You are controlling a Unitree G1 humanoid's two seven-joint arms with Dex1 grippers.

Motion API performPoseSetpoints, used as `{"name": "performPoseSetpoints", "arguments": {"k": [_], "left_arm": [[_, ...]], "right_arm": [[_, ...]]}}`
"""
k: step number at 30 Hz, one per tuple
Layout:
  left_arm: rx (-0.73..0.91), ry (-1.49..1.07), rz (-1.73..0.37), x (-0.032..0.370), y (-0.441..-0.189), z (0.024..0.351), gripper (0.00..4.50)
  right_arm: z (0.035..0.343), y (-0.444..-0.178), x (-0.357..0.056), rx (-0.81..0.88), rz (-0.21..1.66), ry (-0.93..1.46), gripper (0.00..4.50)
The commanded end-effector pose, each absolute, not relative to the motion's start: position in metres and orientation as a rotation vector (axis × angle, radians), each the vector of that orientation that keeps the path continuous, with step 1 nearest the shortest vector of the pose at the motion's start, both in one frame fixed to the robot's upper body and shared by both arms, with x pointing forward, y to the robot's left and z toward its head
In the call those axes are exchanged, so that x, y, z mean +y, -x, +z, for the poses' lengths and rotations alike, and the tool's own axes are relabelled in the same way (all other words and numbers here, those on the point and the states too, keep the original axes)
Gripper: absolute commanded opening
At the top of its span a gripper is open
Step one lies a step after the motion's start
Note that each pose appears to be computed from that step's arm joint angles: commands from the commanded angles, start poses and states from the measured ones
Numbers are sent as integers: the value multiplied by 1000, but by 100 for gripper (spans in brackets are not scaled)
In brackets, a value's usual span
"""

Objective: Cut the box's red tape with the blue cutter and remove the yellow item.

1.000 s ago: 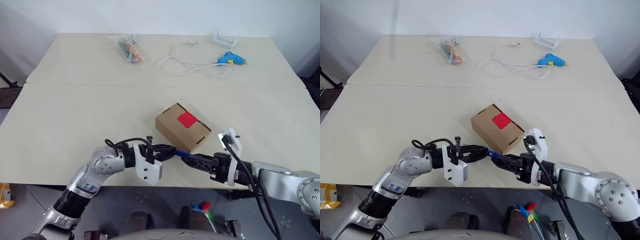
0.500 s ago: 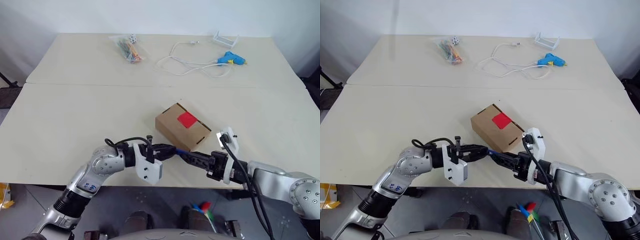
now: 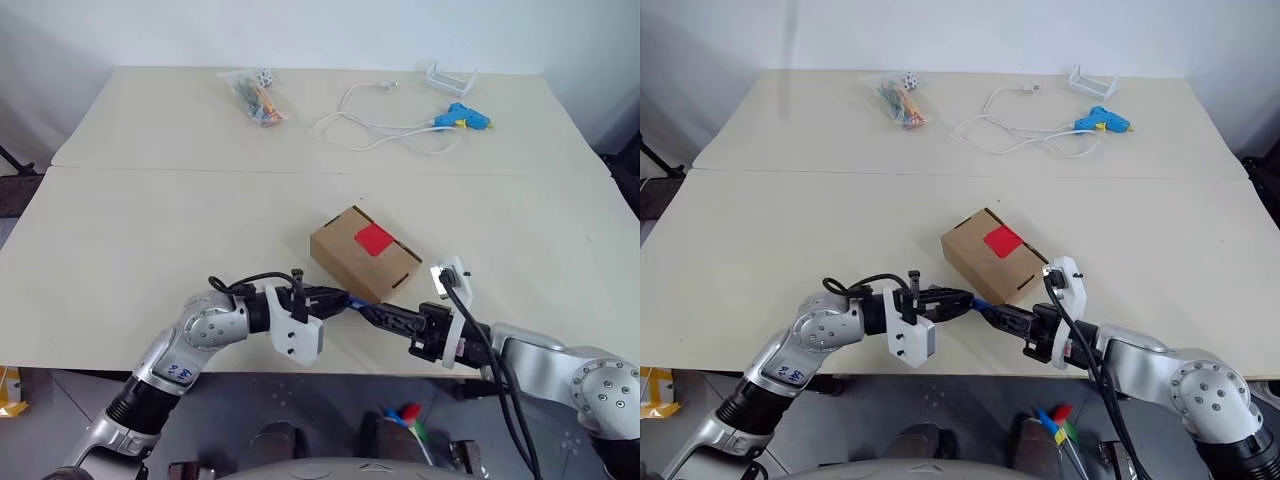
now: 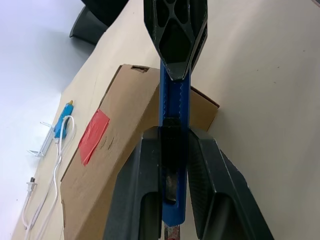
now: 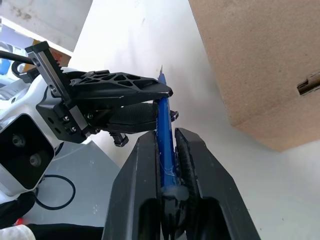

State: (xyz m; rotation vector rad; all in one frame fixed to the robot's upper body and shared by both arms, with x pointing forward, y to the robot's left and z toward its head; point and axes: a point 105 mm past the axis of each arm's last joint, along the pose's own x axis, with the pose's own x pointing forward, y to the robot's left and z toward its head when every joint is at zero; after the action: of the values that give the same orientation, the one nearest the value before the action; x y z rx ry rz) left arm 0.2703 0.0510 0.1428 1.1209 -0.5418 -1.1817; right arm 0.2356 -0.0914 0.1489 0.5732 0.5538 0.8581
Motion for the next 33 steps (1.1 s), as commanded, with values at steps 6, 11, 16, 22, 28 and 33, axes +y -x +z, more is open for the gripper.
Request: {"name": "performPoseSetpoints", "arguments": {"k": [6, 11, 16, 22, 28, 33], "left_arm": [[-322, -891, -1389, 81, -243, 134, 261], [5, -679, -1285, 137, -251, 126, 291], [128, -495, -1056, 191, -276, 127, 251], [144, -304, -989, 203, -292, 128, 79], [84, -283, -1182, 148, -302, 155, 0], [31, -338, -1301, 86, -327, 186, 0]], "right_arm": [[165, -209, -96, 536, 1023, -525, 16], [173, -185, -126, 572, 1054, -450, 16], [175, -181, -179, 564, 882, -314, 16], [194, -175, -264, 479, 564, -165, 16], [232, -198, -280, 331, 523, 56, 16], [265, -225, -247, 284, 627, 232, 16]]}}
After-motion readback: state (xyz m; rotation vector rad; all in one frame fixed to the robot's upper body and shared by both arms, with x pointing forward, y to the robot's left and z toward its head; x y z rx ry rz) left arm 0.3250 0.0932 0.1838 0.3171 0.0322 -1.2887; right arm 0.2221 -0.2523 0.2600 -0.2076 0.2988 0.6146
